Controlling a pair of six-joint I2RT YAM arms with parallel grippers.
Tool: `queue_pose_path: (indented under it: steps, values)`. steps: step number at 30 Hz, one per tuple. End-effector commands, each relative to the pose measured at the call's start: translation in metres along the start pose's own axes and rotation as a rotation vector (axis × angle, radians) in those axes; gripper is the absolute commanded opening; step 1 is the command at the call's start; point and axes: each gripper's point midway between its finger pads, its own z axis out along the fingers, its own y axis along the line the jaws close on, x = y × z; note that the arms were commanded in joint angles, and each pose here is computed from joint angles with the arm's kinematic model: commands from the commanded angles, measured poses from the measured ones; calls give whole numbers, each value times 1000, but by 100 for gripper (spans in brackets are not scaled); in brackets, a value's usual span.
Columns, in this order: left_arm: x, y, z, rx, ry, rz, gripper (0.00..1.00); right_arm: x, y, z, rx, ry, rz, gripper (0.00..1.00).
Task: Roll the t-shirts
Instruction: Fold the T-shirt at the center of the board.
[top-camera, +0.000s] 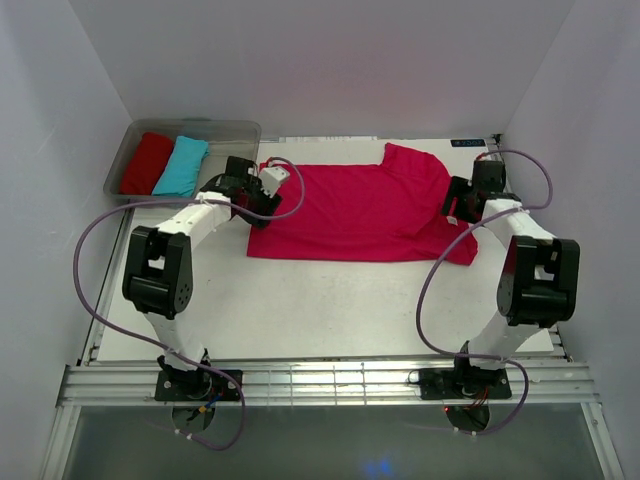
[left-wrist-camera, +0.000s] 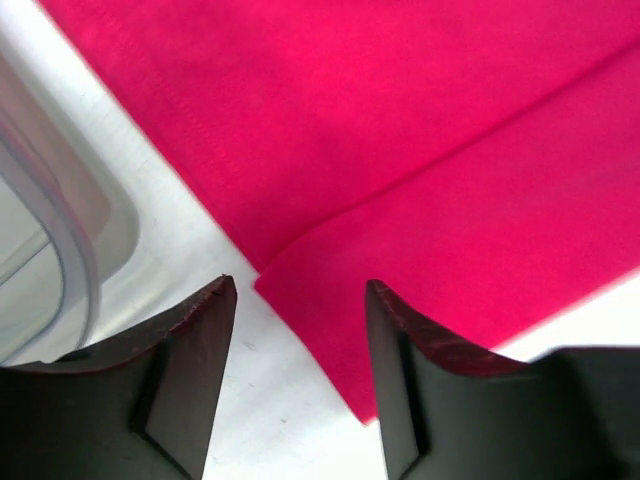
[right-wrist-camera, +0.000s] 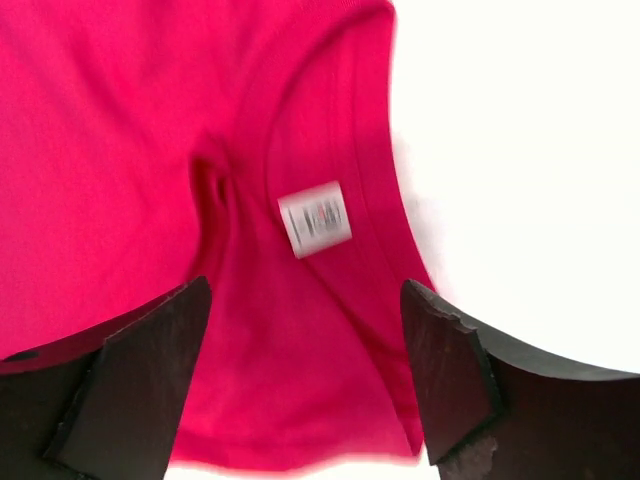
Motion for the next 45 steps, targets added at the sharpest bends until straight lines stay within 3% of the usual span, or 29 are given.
queue_pose_path:
  steps: [1,5,9,16,19,20,22,23,24,25,36,40,45]
  values:
    - [-27,-30,-32,95,-62,107,61,10,-19,-36,54,-27,50,81]
    - [25,-54,-21,140,85,256,61,46,-19,-46,-4,11,58,60]
    - [56,-53,-6,104,156,375,70,67,-21,-38,-88,68,90,63]
    - [68,-41,15,32,173,396,68,80,-19,-24,-166,101,129,54]
    - [75,-44,20,44,185,385,54,87,-22,-19,-150,120,140,45]
    - [79,-46,20,50,192,384,49,86,-25,-18,-135,119,147,33]
    - [82,-47,21,56,197,381,31,84,-28,-18,-127,111,153,20]
    - [85,-49,20,60,202,384,25,82,-30,-18,-117,105,151,9]
    - [86,-49,20,62,203,385,17,78,-31,-19,-113,95,148,8]
    - [86,-49,19,62,201,385,0,74,-31,-19,-112,87,144,8]
    - [89,-44,12,33,213,418,0,50,-56,-1,28,107,140,8]
    - [80,-45,10,38,190,414,0,38,-47,-2,-21,110,124,61]
    - [77,-50,9,63,182,400,0,42,-55,-32,33,65,145,67]
